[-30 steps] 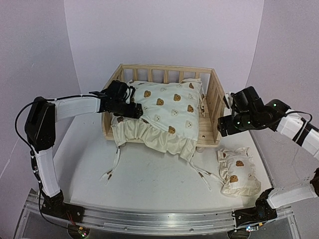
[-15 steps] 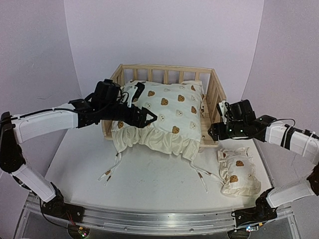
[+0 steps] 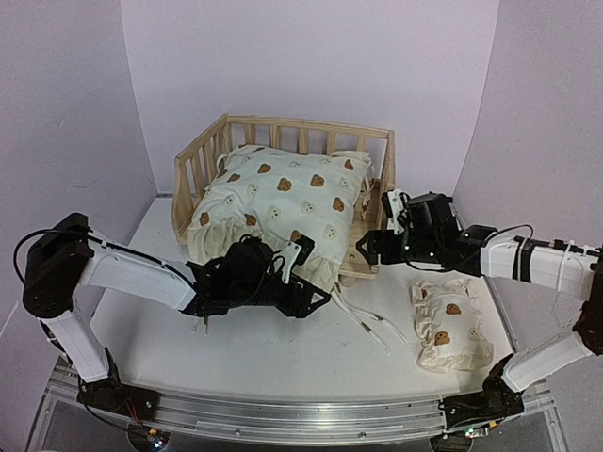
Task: Set up the pet bed
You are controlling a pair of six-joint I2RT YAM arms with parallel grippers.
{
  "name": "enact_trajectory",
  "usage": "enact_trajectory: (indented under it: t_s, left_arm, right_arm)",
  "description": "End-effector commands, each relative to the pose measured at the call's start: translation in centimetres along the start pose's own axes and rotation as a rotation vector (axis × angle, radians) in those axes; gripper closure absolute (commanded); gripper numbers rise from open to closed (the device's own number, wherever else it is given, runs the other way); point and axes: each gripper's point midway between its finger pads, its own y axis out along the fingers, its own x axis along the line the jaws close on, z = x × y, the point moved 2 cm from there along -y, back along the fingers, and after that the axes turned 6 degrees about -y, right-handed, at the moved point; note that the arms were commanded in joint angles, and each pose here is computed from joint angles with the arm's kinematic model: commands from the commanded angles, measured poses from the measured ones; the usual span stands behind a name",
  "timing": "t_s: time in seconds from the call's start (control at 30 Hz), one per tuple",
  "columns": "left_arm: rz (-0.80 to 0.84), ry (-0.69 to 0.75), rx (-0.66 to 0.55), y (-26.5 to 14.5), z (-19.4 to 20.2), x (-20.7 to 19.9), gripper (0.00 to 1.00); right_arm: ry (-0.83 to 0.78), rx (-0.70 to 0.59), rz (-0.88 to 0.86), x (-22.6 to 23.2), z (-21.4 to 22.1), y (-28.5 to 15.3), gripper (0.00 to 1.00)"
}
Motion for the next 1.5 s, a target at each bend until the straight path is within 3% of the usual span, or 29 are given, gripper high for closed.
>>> enact_trajectory:
  t_s: [0.0, 0.13, 0.3, 0.47, 0.67, 0.9, 1.07, 1.3, 1.47]
  left_arm:
    - [0.081, -0.019, -0.150, 1.1, -1.4, -0.5, 0.37]
    - [0.059, -0.081, -0.159, 3.1, -1.1, 0.5, 0.45]
    - [-0.008, -0.108, -0.174, 5.2, -0.8, 2.1, 0.59]
    - [-0.051, -0.161, -0.196, 7.1, -1.0, 3.2, 0.66]
    - [-0.121, -0.161, -0.239, 8.9, -0.9, 4.3, 0.66]
    - [-0.206, -0.170, -0.278, 9.8, -0.7, 5.8, 0.71]
    - [-0.187, -0.135, -0.278, 10.8, -1.0, 5.5, 0.75]
    - [-0.197, -0.109, -0.298, 11.5, -1.7, 5.5, 0.76]
    - [-0.224, -0.053, -0.331, 10.1, -3.1, 5.2, 0.94]
  right_arm:
    - [0.020, -0.131, -0.229, 4.8, -4.3, -0.7, 0.13]
    - [-0.016, -0.007, -0.191, 4.6, -3.8, -0.3, 0.16]
    - [-0.059, 0.041, -0.089, 2.5, -1.6, -2.6, 0.14]
    - [-0.084, 0.008, 0.012, 0.5, -0.8, -5.5, 0.12]
    - [-0.051, -0.017, 0.111, -1.4, -0.1, -6.2, 0.07]
    - [-0.071, -0.018, 0.043, 0.2, -1.6, -3.0, 0.11]
    - [-0.078, -0.039, -0.042, 1.9, -2.7, -0.4, 0.19]
    - [-0.079, -0.114, -0.117, 3.5, -3.0, 1.3, 0.20]
    - [-0.068, -0.177, -0.257, 6.0, -3.5, 0.7, 0.20]
